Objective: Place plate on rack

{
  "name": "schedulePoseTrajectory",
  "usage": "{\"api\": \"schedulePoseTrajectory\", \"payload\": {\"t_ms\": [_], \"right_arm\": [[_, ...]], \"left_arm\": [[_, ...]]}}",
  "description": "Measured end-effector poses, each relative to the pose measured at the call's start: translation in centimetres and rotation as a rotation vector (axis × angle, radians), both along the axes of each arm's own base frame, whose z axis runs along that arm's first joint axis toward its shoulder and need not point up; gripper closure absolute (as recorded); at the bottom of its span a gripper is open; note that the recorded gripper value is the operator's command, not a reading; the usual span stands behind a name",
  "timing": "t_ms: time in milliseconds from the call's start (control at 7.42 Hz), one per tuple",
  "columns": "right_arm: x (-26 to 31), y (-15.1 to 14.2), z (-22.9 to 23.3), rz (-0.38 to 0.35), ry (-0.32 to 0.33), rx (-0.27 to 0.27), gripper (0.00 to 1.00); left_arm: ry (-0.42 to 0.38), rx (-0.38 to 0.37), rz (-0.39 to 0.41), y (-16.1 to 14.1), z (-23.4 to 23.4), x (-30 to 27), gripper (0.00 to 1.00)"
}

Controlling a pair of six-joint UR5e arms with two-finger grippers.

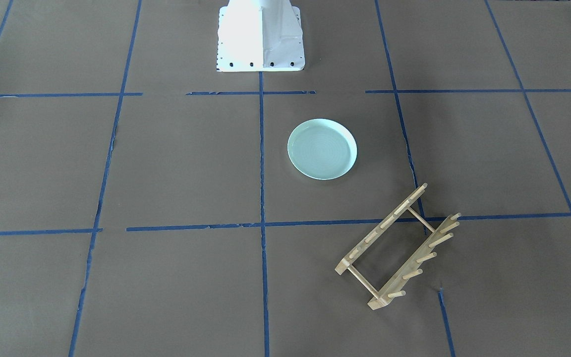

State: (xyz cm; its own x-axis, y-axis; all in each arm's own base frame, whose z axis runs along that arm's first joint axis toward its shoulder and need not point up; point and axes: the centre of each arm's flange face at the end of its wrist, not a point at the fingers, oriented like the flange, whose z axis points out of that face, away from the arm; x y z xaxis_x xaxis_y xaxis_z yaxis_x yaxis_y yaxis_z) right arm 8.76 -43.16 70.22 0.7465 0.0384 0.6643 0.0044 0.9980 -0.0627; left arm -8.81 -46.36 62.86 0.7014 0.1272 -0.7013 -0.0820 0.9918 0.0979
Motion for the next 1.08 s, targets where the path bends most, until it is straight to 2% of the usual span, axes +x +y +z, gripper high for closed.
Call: {"api": "schedulePoseTrajectory", "payload": {"t_ms": [404,674,809,944,1079], "right_arm": [[0.0,0.0,0.0,0.000,0.000,0.000,0.00],[0.0,0.0,0.0,0.000,0.000,0.000,0.00],[0.0,0.0,0.0,0.000,0.000,0.000,0.00],[0.0,0.0,0.0,0.000,0.000,0.000,0.00],[0.0,0.0,0.0,0.000,0.000,0.000,0.00]], "left_arm": [[0.009,-0.010,-0.014,-0.7,-0.3,0.2,0.00],[0.017,-0.088,-0.143,-2.8,-3.9,1.1,0.00],[0.023,-0.089,-0.162,-3.8,-6.5,2.9,0.00],[0.033,-0.028,-0.135,-4.5,-9.2,5.5,0.00],[0.056,0.088,-0.091,-5.0,-12.0,8.6,0.00]]}}
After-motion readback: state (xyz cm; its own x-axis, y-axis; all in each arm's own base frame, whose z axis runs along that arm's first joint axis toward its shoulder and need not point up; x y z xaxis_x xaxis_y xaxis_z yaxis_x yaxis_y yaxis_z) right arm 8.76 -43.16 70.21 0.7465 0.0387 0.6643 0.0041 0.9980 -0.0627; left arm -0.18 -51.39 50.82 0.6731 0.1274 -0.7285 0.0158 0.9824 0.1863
